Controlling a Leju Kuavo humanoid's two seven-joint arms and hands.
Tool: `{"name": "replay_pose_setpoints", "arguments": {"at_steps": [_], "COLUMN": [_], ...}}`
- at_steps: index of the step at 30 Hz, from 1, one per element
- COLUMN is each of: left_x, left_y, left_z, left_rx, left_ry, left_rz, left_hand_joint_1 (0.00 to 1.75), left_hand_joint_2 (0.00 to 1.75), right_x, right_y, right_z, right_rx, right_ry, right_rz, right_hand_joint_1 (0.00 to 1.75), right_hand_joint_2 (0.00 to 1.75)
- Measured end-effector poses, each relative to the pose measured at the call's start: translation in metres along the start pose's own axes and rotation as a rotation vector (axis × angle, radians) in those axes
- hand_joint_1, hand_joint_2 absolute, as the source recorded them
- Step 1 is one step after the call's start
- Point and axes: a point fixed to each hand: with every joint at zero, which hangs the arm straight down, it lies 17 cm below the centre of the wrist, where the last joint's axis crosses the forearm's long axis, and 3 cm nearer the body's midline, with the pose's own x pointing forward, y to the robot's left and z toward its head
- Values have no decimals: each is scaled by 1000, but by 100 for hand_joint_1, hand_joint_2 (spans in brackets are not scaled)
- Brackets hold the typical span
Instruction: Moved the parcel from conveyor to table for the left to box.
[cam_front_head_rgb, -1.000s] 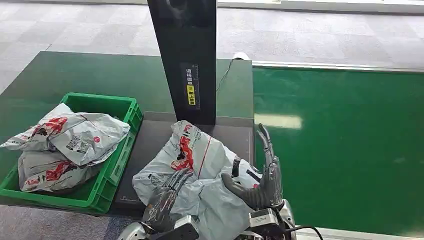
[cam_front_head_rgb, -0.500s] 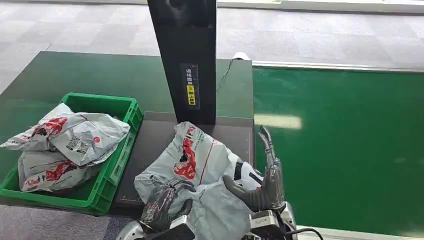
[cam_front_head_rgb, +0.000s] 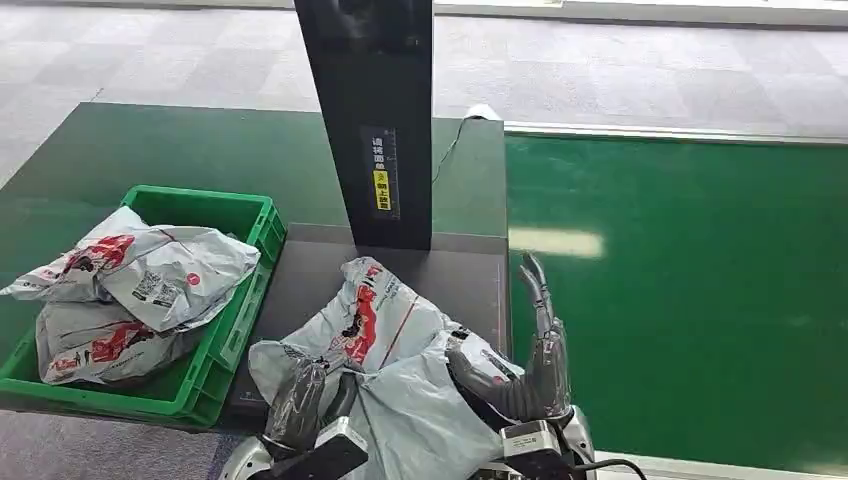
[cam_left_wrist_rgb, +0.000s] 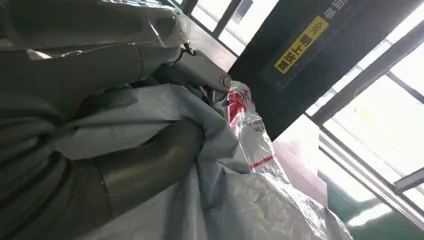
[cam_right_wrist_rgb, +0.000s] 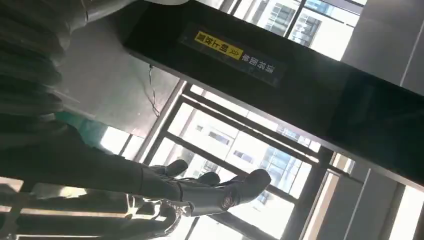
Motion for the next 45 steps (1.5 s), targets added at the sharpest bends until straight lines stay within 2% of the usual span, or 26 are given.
{"name": "replay_pose_setpoints", "arguments": {"at_steps": [7, 10, 12, 18, 26, 29, 34, 39, 43, 45], "left_x": [5, 11, 18, 37, 73, 72, 72, 69, 45, 17], "left_y": [20, 42, 68, 140, 207, 232, 250, 278, 316, 336], "left_z": [-2, -2, 1, 19, 39, 48, 55, 61, 65, 64], "left_rx": [89, 187, 299, 578, 758, 822, 868, 916, 964, 975], "left_ry": [-16, -42, -73, -151, -307, -282, -257, -227, -147, -43], "left_rz": [14, 29, 22, -140, -430, -488, -534, -664, -813, -865], "left_hand_joint_1": [175, 175, 175, 175, 175, 175, 175, 175, 175, 175], "left_hand_joint_2": [175, 175, 175, 175, 175, 175, 175, 175, 175, 175], "right_x": [-1, -1, -1, -1, -2, -2, -1, -1, 0, 0], "right_y": [-1, -2, -2, -2, -6, -7, -6, -7, -6, -5], "right_z": [0, 0, 0, 0, -1, 0, 0, 1, 0, -2], "right_rx": [-3, -4, -4, -4, -24, -27, -24, -30, -32, -31], "right_ry": [2, 2, 3, 1, 3, 3, 1, 2, 2, 5], "right_rz": [1, 2, 2, -5, -12, -12, -12, -15, -22, -25], "right_hand_joint_1": [0, 0, 0, 0, 0, 0, 0, 0, 0, 0], "right_hand_joint_2": [175, 175, 175, 175, 175, 175, 175, 175, 175, 175]}}
